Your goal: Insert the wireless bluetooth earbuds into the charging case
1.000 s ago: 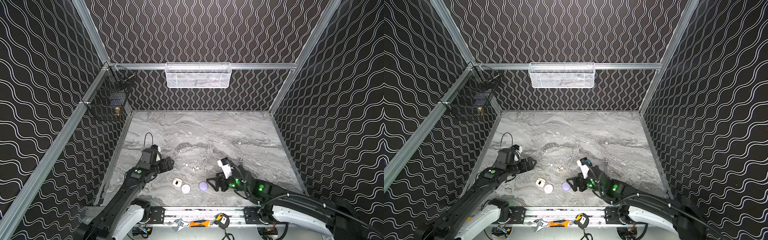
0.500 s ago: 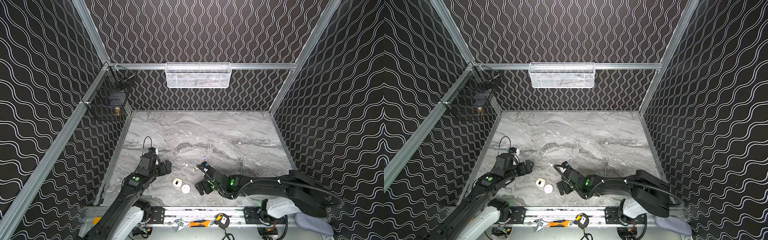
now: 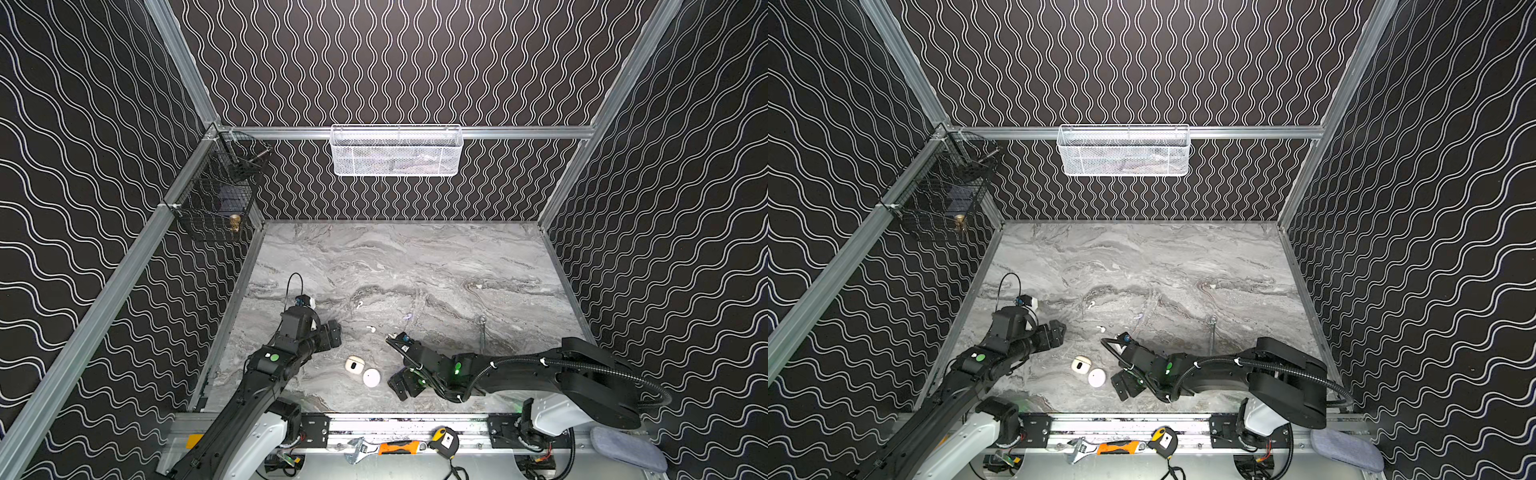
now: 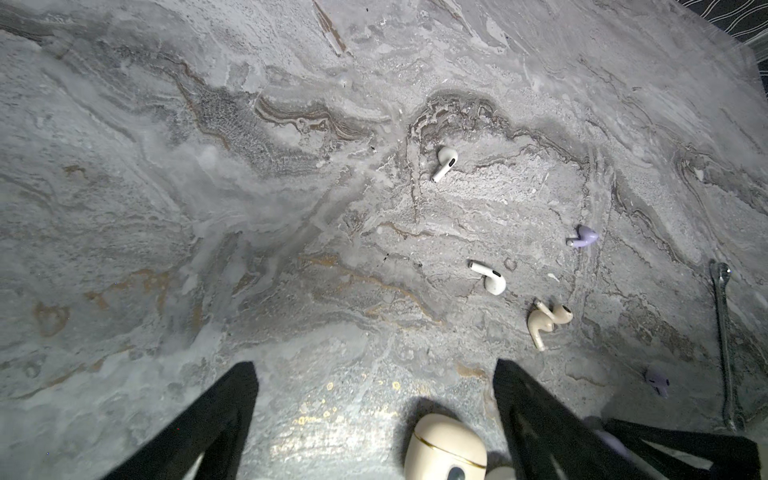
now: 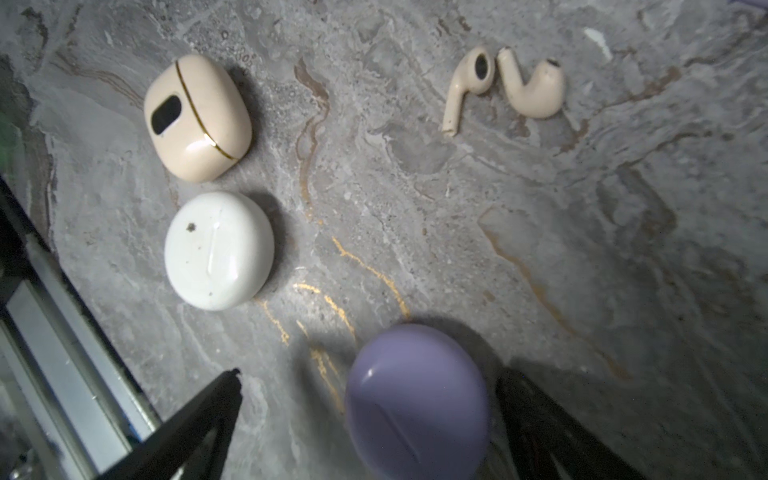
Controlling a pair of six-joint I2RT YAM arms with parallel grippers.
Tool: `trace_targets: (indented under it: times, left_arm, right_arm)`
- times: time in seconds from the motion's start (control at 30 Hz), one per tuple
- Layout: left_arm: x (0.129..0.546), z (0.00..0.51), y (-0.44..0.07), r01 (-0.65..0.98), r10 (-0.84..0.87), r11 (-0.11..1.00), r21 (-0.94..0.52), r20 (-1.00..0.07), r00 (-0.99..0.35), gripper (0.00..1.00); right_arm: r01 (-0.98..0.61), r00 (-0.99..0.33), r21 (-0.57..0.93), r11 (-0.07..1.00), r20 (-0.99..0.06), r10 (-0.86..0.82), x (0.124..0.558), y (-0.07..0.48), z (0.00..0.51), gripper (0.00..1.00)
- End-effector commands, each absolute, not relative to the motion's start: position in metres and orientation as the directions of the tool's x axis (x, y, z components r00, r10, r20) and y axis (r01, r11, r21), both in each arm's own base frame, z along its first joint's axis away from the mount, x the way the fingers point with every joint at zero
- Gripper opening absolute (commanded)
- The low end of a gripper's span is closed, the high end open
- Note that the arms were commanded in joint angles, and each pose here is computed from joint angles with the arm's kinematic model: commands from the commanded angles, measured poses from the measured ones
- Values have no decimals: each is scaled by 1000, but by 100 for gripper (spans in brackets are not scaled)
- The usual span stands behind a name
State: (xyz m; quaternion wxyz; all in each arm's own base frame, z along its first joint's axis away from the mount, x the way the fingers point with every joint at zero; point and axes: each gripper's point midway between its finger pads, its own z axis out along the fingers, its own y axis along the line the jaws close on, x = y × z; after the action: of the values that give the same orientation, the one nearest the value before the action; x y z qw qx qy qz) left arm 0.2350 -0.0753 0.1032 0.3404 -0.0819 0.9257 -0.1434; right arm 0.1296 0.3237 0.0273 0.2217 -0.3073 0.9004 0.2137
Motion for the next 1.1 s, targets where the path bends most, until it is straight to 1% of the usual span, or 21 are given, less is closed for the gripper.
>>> trace_targets:
  times: [0.0, 0.07, 0.13, 0.27, 0.37, 0.5, 0.7, 0.9, 0.97, 1.07]
  left_arm:
    - [236, 102, -73, -66, -253, 948, -313, -605, -755, 92]
    - [236, 101, -73, -69, -253, 948, -311, -602, -757, 91]
    - [236, 102, -73, -68, -252, 948, -310, -605, -755, 91]
    - [235, 103, -73, -68, -258, 946, -317, -609, -750, 92]
    - [235, 103, -73, -68, -258, 946, -316, -611, -749, 92]
    - [235, 103, -73, -68, -258, 946, -316, -608, -751, 92]
    - [234, 103, -73, -70, -260, 945, -318, -609, -749, 92]
    - [234, 102, -72, -70, -259, 946, -317, -608, -750, 92]
    - [235, 103, -72, -70, -261, 946, -318, -610, -748, 92]
    - [235, 103, -73, -68, -261, 945, -321, -610, -748, 92]
  right_arm:
    - [-638, -732, 277, 718, -508, -454, 120, 322, 25, 92]
    - [-630, -740, 289, 721, -503, -445, 117, 321, 24, 83]
    - [-633, -741, 299, 714, -503, -445, 114, 322, 25, 78]
    - [-640, -739, 320, 698, -506, -446, 108, 328, 25, 75]
    - [-621, -751, 303, 722, -493, -439, 111, 326, 23, 72]
    - [-612, -757, 305, 730, -492, -429, 111, 328, 27, 72]
    - [-618, -755, 342, 707, -507, -415, 104, 332, 40, 71]
    - [-628, -723, 271, 729, -550, -418, 114, 321, 58, 72]
    - [-638, -714, 241, 731, -541, -444, 115, 319, 66, 72]
    - [-669, -692, 172, 723, -500, -521, 113, 314, 77, 74]
